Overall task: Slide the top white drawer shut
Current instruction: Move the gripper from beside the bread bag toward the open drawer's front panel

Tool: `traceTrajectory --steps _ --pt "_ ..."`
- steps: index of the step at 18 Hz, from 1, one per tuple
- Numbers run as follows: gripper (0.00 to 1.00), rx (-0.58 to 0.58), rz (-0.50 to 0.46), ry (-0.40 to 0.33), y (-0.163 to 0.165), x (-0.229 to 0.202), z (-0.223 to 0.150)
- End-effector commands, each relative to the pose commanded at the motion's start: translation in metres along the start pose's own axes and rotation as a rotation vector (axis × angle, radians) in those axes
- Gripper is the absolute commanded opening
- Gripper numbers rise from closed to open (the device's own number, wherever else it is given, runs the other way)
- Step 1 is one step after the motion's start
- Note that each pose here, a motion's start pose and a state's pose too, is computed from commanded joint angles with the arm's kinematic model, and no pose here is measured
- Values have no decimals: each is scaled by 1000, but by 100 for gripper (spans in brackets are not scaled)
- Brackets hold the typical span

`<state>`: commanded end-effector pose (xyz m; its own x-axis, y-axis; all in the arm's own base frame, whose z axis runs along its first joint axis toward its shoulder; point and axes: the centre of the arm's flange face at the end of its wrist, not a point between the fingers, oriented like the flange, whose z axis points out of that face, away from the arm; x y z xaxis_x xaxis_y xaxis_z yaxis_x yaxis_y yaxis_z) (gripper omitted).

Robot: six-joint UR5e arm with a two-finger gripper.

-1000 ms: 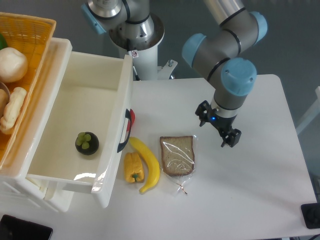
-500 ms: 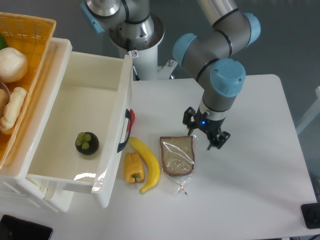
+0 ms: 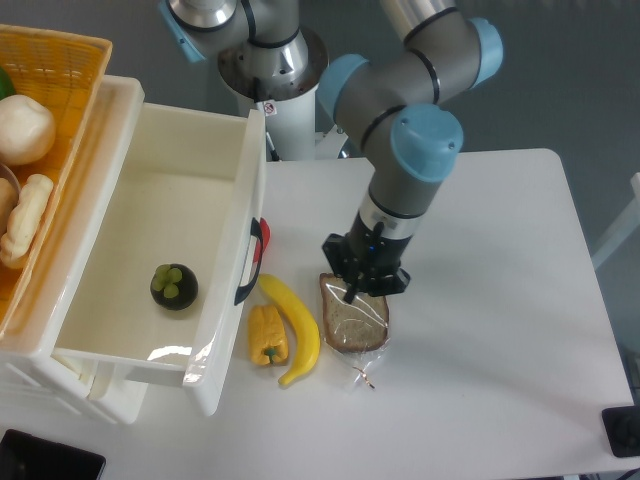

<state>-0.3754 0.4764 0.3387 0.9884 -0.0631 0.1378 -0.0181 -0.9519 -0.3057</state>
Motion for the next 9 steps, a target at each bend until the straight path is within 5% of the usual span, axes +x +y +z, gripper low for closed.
traceTrajectory --steps 9 --pt "0 17 -1 105 -8 44 -20"
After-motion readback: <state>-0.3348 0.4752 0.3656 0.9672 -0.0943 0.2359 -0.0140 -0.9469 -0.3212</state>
